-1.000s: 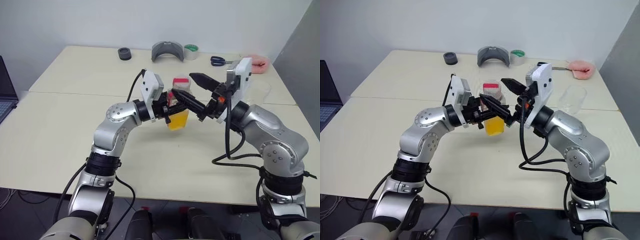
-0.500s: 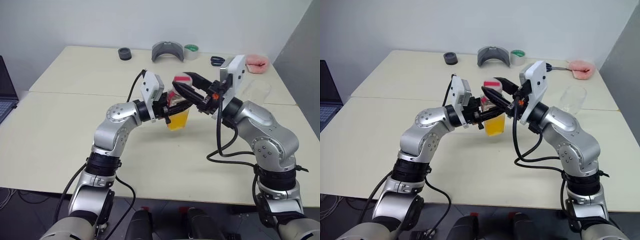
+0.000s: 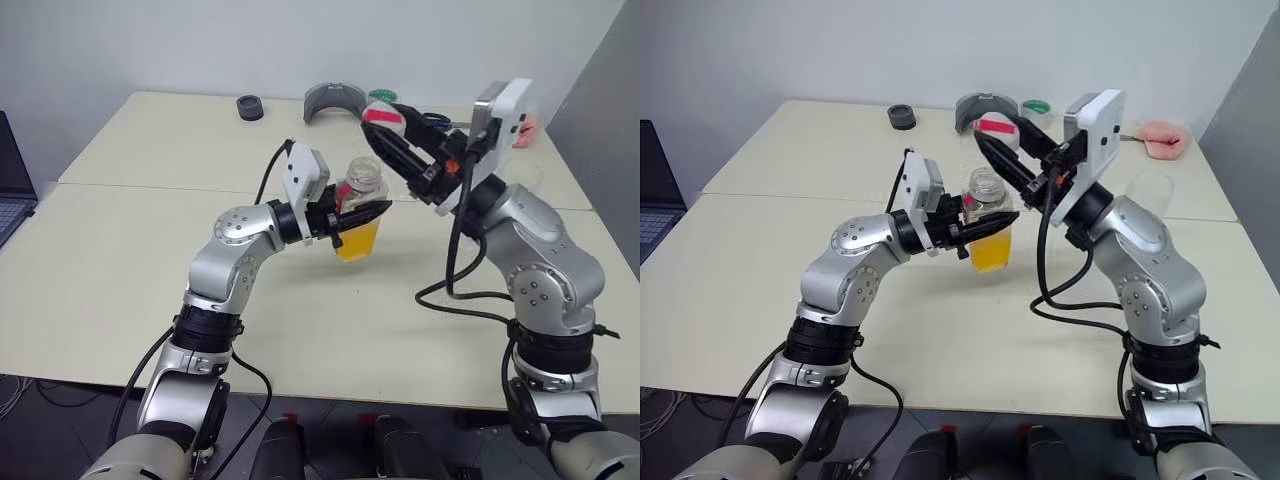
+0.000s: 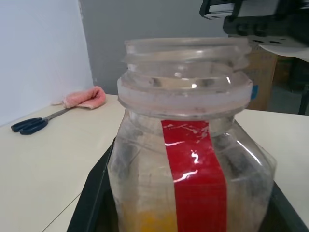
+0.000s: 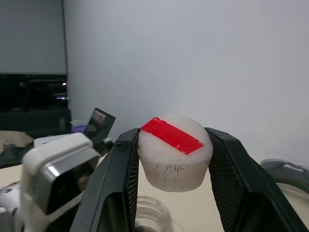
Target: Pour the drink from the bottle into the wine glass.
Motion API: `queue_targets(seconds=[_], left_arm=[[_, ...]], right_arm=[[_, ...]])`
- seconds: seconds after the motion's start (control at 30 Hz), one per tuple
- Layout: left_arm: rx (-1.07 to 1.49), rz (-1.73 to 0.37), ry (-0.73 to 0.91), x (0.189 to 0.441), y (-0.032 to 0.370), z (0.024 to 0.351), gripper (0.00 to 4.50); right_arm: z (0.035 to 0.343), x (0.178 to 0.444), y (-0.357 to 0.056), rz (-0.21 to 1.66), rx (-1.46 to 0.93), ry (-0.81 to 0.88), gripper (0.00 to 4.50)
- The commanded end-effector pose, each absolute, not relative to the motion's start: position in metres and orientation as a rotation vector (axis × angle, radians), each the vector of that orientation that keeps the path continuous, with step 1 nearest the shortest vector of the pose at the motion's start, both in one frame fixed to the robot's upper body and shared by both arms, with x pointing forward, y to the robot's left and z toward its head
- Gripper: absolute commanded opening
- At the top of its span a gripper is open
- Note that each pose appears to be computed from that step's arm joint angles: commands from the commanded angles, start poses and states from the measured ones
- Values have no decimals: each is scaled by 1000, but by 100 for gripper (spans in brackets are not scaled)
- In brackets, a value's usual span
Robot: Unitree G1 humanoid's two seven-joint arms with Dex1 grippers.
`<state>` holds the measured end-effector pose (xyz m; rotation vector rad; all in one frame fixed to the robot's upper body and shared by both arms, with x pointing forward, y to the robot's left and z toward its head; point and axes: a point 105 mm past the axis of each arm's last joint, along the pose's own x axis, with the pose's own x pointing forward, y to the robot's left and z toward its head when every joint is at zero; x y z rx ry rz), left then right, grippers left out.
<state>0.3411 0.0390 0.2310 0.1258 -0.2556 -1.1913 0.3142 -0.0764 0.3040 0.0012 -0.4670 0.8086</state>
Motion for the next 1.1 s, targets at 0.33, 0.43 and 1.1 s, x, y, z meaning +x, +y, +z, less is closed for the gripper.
queue_targets(seconds=[0.33, 0.43, 1.1], left_arm=[[140, -1197, -327, 334, 37, 243, 180], [138, -1200, -329, 335, 36, 243, 180], [160, -1201, -342, 334, 35, 246, 180]], right_arm=[[221, 302, -155, 375, -114, -264, 171], [195, 304, -158, 333, -115, -201, 171], [113, 335, -197, 122, -103, 82, 269]])
